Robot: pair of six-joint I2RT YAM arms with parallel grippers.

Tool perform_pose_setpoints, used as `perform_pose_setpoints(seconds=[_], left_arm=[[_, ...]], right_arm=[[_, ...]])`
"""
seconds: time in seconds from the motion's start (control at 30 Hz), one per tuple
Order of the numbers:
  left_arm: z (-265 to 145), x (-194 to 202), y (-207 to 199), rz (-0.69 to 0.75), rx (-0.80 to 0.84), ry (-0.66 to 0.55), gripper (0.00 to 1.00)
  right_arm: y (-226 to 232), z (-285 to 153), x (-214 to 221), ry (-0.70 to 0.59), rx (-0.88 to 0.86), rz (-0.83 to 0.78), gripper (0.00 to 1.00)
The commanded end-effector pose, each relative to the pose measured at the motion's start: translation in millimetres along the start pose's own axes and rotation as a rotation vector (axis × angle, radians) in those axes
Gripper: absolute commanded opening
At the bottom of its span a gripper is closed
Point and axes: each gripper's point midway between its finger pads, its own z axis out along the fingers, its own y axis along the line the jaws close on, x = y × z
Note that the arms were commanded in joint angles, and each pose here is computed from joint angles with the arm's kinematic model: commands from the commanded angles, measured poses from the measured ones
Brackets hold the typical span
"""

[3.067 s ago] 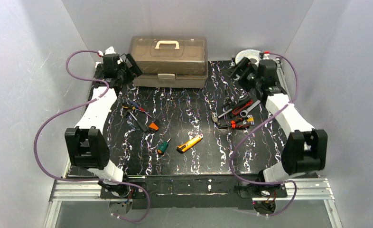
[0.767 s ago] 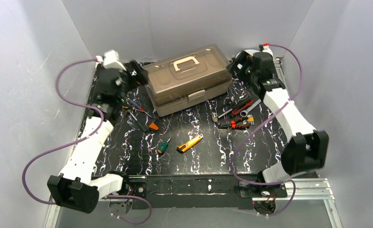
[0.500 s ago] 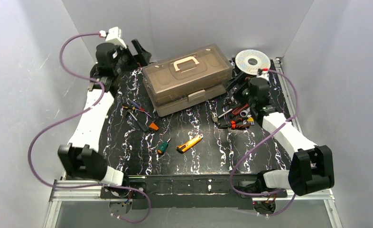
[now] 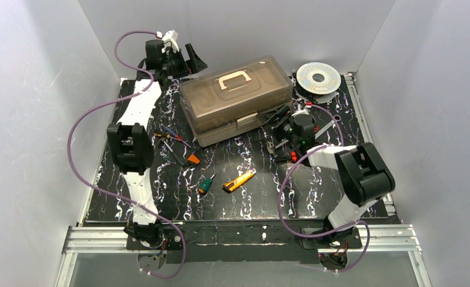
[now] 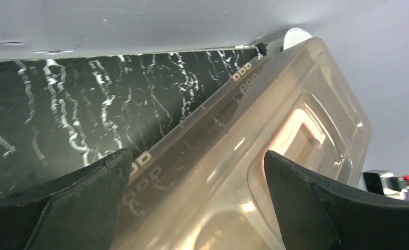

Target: Pack the tool kit

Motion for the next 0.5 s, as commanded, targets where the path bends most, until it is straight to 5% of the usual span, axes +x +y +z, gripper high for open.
perform_pose_setpoints(seconds=[0.0, 0.33, 0.47], left_arm=[[18.2, -1.0, -18.5, -0.074, 0.153, 0.068, 0.98], [12.2, 59.2, -22.7, -0.249, 0.236, 0.168, 0.93], [-20.1, 79.1, -30.9, -0.289, 0.219, 0.095, 0.91]], right_arm=[[50.3, 15.2, -1.8, -0.009, -0.251, 0.013, 0.95], [56.6, 59.4, -14.3, 0.024, -0.270, -0.031, 0.95], [62.7, 69.0, -10.9, 0.066, -0.280, -0.012, 0.94]])
